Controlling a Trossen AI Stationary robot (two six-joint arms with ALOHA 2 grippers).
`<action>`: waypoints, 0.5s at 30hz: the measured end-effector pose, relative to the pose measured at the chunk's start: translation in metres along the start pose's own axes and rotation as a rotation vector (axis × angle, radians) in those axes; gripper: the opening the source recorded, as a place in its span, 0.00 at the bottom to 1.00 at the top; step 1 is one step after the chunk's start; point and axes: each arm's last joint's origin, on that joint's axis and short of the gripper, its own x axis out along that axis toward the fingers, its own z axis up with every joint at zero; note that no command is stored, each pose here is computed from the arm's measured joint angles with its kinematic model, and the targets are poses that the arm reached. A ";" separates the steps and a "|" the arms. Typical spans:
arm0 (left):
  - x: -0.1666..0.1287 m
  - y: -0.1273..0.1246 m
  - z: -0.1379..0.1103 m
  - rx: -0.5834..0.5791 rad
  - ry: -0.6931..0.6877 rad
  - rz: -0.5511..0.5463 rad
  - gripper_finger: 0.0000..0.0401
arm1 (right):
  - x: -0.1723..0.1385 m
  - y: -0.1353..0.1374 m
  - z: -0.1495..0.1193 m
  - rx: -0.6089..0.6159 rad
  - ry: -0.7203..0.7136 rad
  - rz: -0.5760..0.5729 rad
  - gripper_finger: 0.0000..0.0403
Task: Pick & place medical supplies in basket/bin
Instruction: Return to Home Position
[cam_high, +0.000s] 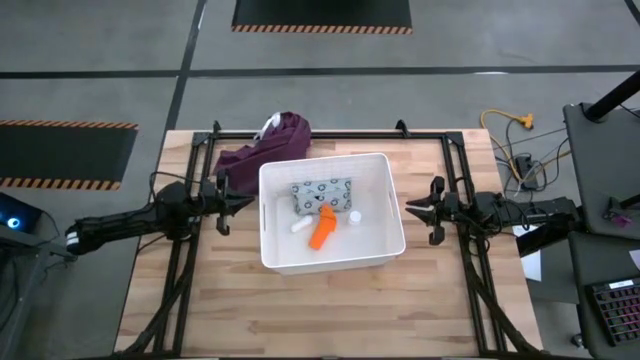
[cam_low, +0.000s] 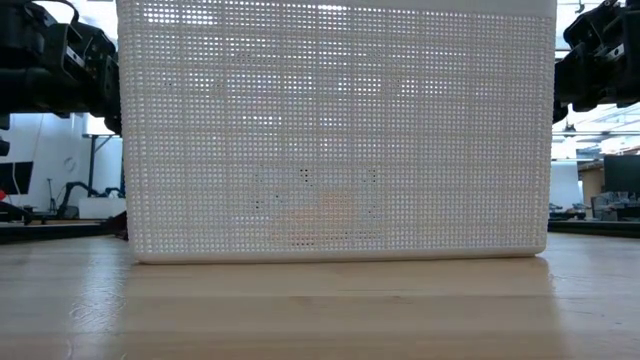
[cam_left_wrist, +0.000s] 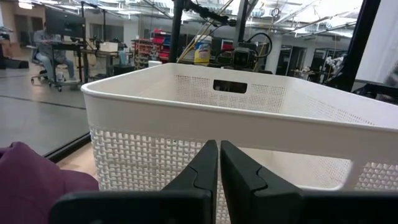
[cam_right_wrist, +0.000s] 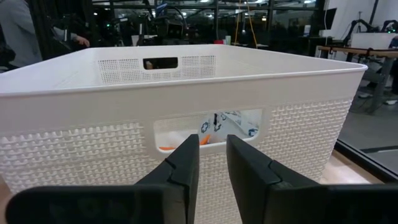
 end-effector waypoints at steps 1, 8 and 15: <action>0.000 0.000 0.000 0.000 0.000 0.000 0.00 | 0.000 0.000 0.000 0.000 0.000 0.000 0.19; 0.000 0.000 0.000 0.000 0.000 0.000 0.00 | 0.000 0.000 0.000 0.001 0.000 0.000 0.18; 0.000 0.000 0.000 0.000 0.000 0.000 0.00 | 0.000 0.000 0.000 0.001 0.000 0.000 0.16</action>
